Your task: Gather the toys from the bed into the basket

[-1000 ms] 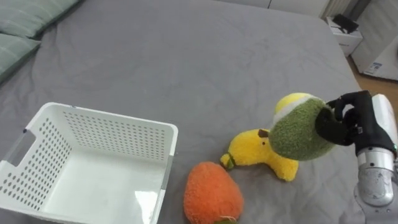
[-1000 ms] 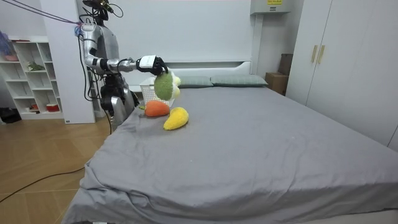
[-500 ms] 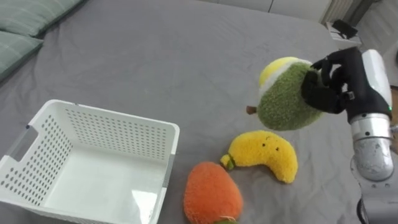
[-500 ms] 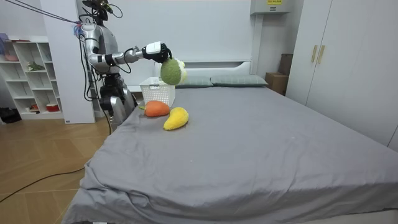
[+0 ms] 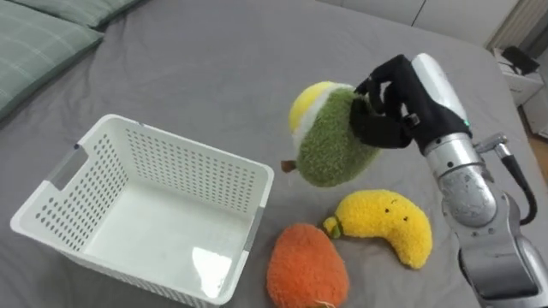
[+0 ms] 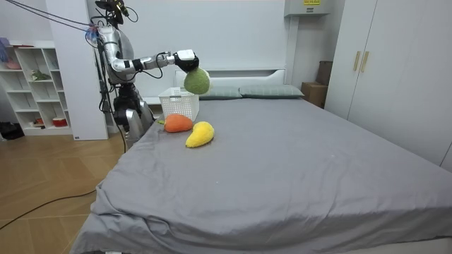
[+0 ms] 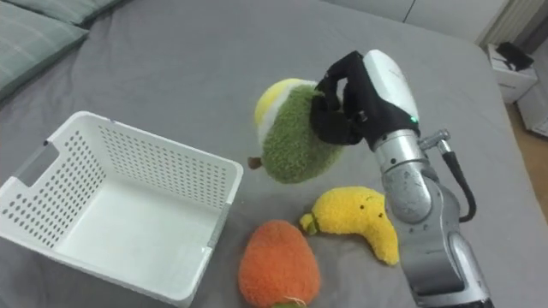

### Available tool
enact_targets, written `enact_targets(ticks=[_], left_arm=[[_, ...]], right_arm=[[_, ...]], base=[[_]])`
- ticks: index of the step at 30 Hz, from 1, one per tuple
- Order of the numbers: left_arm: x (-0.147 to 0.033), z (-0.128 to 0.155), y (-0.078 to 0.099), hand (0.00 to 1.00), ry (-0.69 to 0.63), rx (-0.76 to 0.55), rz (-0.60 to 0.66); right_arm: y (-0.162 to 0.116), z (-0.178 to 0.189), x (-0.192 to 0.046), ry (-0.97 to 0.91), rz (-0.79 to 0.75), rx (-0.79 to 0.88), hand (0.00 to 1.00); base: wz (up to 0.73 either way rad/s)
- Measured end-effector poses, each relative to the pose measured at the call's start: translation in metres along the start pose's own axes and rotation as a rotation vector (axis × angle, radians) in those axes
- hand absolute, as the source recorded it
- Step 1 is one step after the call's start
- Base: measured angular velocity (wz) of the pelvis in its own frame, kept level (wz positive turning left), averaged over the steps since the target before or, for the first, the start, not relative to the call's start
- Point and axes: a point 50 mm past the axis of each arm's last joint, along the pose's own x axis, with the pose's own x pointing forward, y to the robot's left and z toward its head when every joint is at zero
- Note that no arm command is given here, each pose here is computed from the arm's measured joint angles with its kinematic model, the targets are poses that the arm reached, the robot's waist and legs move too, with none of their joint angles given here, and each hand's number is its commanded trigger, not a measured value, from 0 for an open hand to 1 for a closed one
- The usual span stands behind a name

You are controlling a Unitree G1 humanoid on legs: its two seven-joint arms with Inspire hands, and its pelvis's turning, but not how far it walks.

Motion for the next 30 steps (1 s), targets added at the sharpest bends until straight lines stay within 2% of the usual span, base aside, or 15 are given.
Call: enact_targets(ticks=[8, 14, 22, 30], left_arm=[[0.001, 0.006, 0.0, 0.0, -0.022, 0.054, 0.015], [0.001, 0.01, 0.002, 0.0, -0.032, 0.073, 0.023], [0.003, 0.026, 0.007, 0.0, -0.096, 0.141, 0.035], [0.002, 0.033, 0.007, 0.0, -0.125, 0.144, 0.038]], right_arm=[[0.027, 0.028, 0.01, -0.091, 0.121, 0.02, 1.0], [0.033, 0.032, 0.01, -0.103, 0.161, 0.037, 1.0], [0.047, 0.05, 0.017, -0.162, 0.222, -0.026, 1.0], [0.072, 0.055, 0.018, -0.164, 0.317, -0.024, 1.0]], base=[[0.05], [0.11], [0.06], [0.0]])
